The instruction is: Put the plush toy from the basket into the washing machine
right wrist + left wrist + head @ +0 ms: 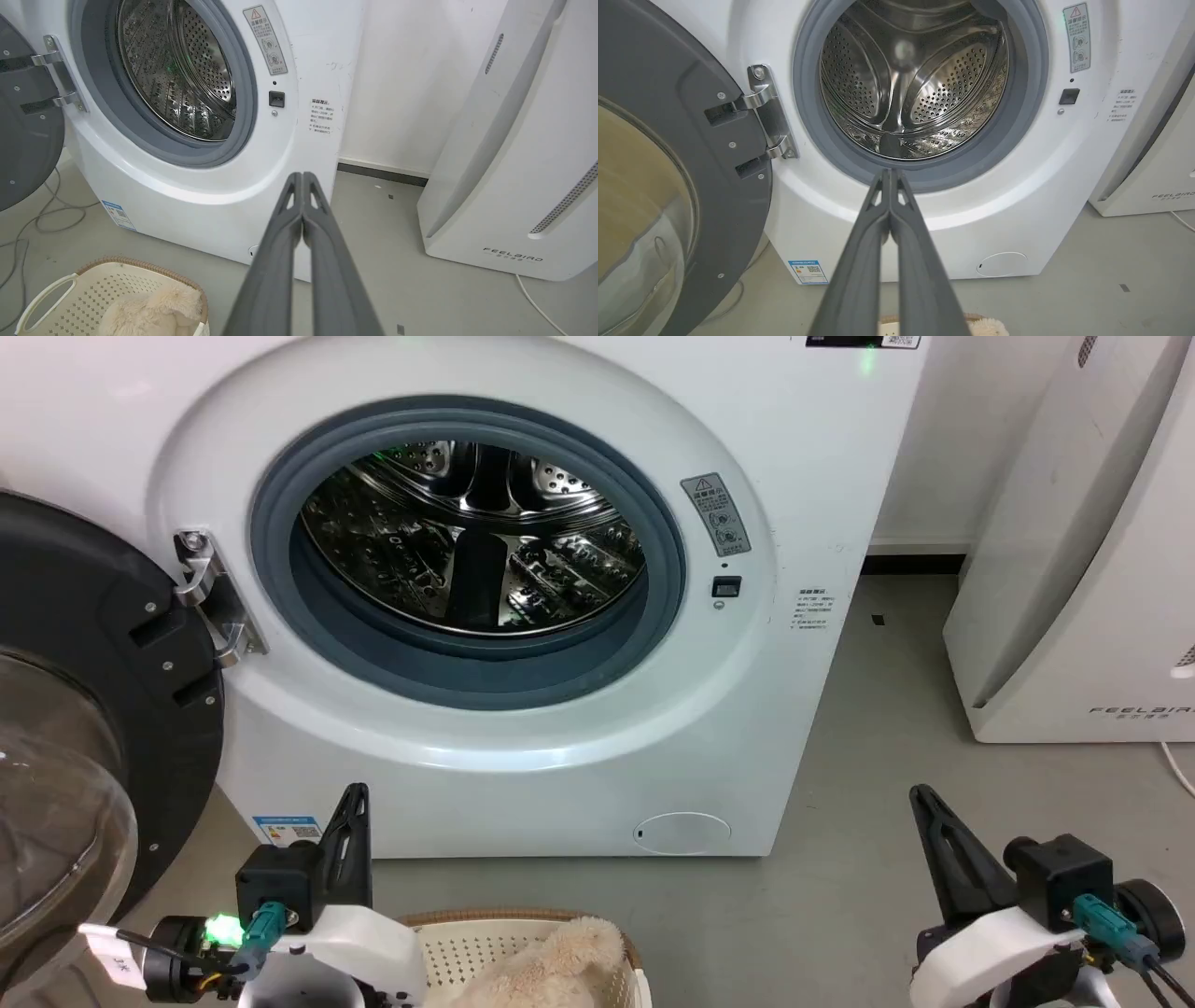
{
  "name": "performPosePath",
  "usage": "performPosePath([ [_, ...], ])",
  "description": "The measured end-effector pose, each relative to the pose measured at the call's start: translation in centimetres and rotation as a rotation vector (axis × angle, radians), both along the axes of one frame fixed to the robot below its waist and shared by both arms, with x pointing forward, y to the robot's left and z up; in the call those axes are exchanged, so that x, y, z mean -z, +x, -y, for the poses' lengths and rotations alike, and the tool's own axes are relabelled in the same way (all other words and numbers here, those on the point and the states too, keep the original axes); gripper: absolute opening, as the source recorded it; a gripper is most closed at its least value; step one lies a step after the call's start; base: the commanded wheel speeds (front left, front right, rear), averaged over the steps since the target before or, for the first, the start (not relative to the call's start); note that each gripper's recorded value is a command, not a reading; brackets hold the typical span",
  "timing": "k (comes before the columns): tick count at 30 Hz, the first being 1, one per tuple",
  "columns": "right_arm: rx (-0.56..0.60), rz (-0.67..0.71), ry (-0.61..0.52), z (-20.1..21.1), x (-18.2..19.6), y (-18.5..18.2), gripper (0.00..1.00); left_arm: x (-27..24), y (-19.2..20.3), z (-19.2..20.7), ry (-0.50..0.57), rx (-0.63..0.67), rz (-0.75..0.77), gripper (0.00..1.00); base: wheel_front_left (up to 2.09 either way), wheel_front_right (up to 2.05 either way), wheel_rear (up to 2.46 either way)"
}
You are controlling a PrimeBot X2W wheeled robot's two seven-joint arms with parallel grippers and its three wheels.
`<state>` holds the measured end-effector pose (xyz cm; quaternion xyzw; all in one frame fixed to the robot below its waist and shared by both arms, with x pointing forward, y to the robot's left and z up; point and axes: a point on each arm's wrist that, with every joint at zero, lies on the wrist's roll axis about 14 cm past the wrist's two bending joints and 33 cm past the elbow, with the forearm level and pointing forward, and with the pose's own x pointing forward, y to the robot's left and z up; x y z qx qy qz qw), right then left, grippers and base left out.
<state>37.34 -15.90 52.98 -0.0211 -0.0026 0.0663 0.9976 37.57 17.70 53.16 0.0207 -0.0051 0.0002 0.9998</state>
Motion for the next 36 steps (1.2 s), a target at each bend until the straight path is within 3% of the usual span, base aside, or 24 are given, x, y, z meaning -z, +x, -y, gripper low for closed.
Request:
performPosePath([
  [4,0.000,0.000,0.000,0.0,0.0,0.0,0.00,0.0,0.0,0.0,0.000,0.000,0.000,0.00,0.00,0.00,0.00],
  [5,0.000,0.000,0.000,0.0,0.0,0.0,1.00,0.0,0.0,0.0,-0.001,0.000,0.000,1.00,0.00,0.00,0.00],
  [36,0.049,0.029,0.033,1.7,-0.1,0.3,1.00,2.4,0.3,1.8,-0.030,0.054,-0.045,1.00,0.00,0.00,0.00],
])
